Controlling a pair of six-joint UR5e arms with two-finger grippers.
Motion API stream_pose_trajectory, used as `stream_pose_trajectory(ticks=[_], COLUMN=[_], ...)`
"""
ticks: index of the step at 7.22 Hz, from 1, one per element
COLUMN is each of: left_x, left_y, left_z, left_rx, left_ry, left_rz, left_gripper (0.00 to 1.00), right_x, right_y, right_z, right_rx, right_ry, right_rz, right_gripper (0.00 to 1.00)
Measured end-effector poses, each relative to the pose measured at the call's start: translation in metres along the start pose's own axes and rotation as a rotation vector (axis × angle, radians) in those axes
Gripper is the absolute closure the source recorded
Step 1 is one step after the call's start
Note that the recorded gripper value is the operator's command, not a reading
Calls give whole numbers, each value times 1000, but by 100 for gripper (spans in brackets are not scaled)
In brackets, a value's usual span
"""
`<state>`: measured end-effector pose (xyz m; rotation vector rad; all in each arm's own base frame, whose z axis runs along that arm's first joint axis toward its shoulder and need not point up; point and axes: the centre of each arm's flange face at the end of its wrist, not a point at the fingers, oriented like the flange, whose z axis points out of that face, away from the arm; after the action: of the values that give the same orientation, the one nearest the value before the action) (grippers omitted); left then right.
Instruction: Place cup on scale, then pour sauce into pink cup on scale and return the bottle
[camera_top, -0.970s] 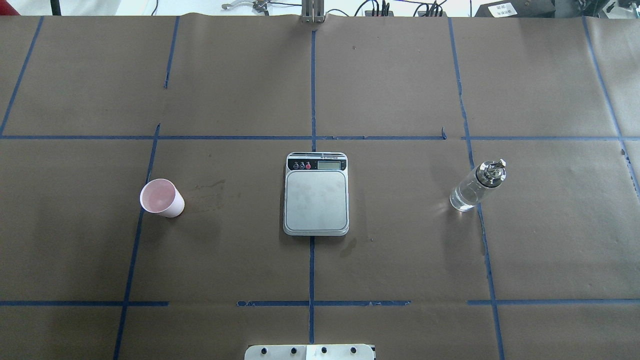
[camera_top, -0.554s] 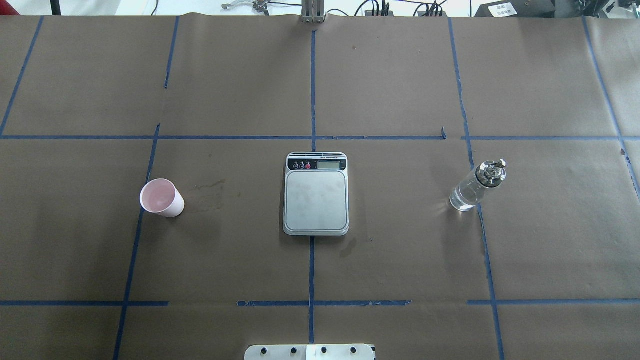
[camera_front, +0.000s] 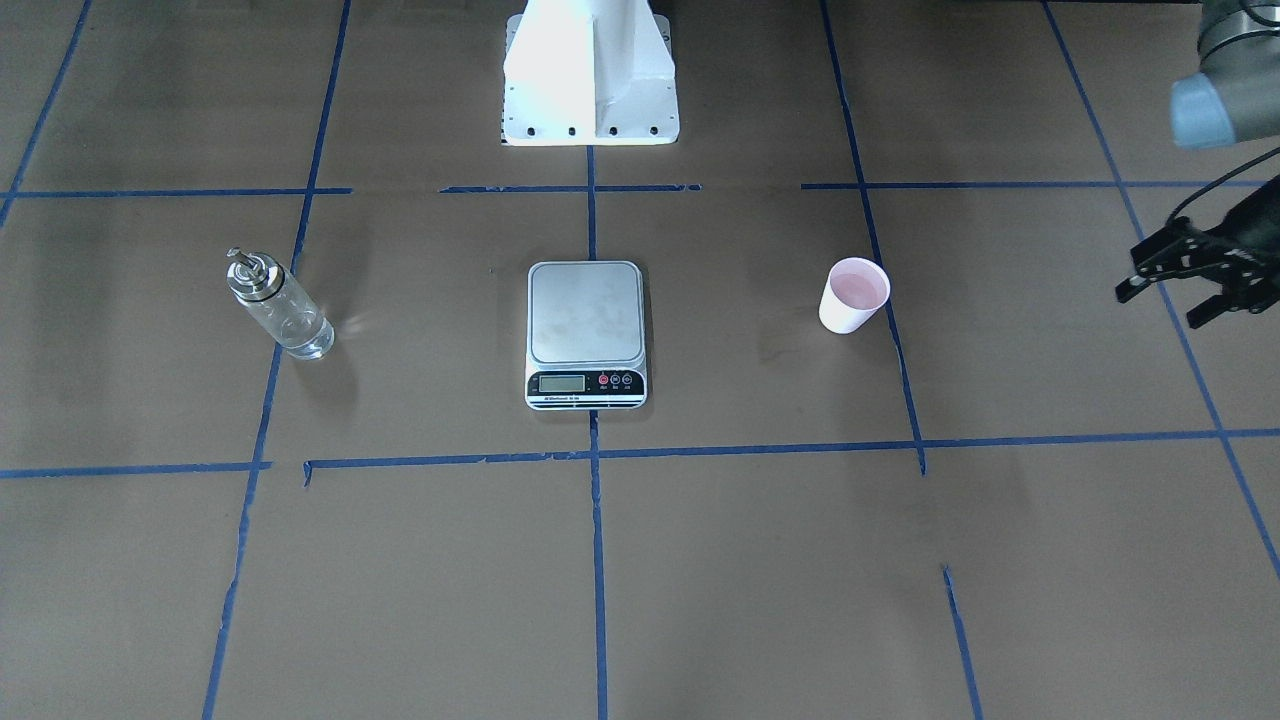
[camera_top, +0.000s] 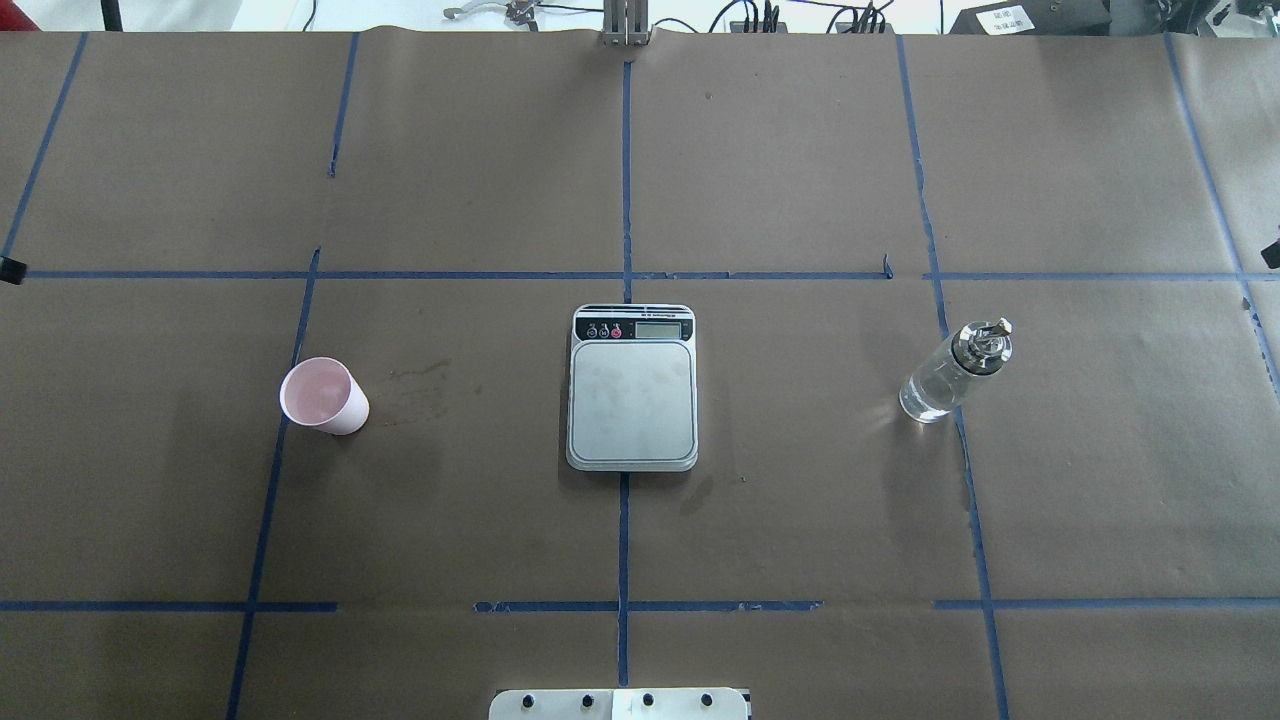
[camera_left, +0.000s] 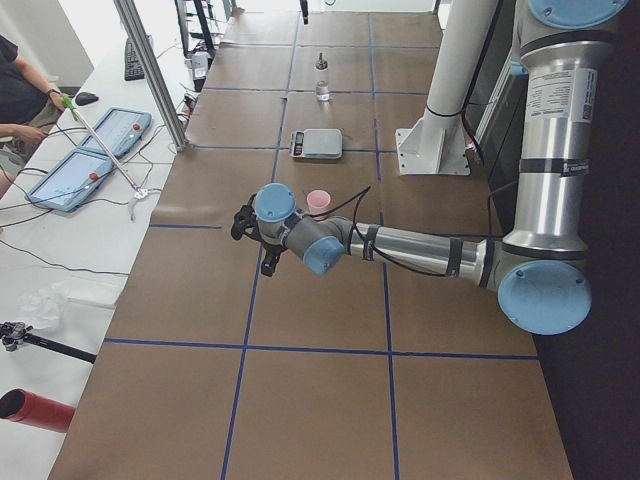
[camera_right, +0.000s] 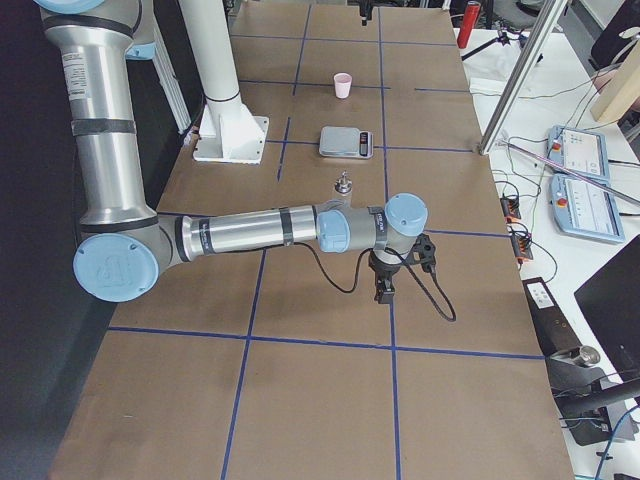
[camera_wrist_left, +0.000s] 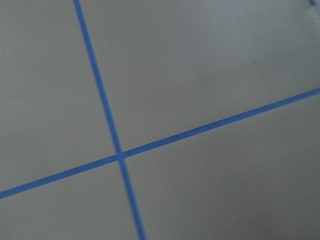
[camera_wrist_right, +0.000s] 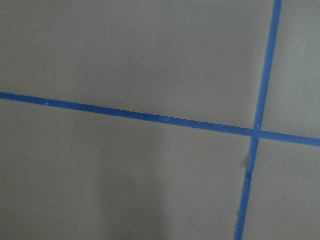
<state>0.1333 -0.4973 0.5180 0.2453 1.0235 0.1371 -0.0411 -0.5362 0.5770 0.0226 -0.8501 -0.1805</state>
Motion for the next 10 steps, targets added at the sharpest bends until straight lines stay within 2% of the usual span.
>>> stream_pose_trajectory(ticks=[2,3,5,7,9,10], left_x=[85,119,159,174,184,186], left_y=[11,22,33,37,47,51], left_z=[40,66,96,105,116,122], left_rx=[-10,-7,-2,-10,-36,-49], left_ry=[41,25,11,18,23,22], left_rz=[-167,-205,-232,-228,-214,-210], left_gripper=[0,0,0,1,9,25], right_x=[-16,-19,-21,-21,-21,-21], right_y=[-1,-1,-1,-1,-1,-1], right_z=[8,9,9,10,11,11], right_rx=[17,27,33,32,31,30], right_ry=[-17,-20,-24,-24,-24,-23], right_rz=[-42,-52,-59,-60,-60,-60], right_gripper=[0,0,0,0,0,0])
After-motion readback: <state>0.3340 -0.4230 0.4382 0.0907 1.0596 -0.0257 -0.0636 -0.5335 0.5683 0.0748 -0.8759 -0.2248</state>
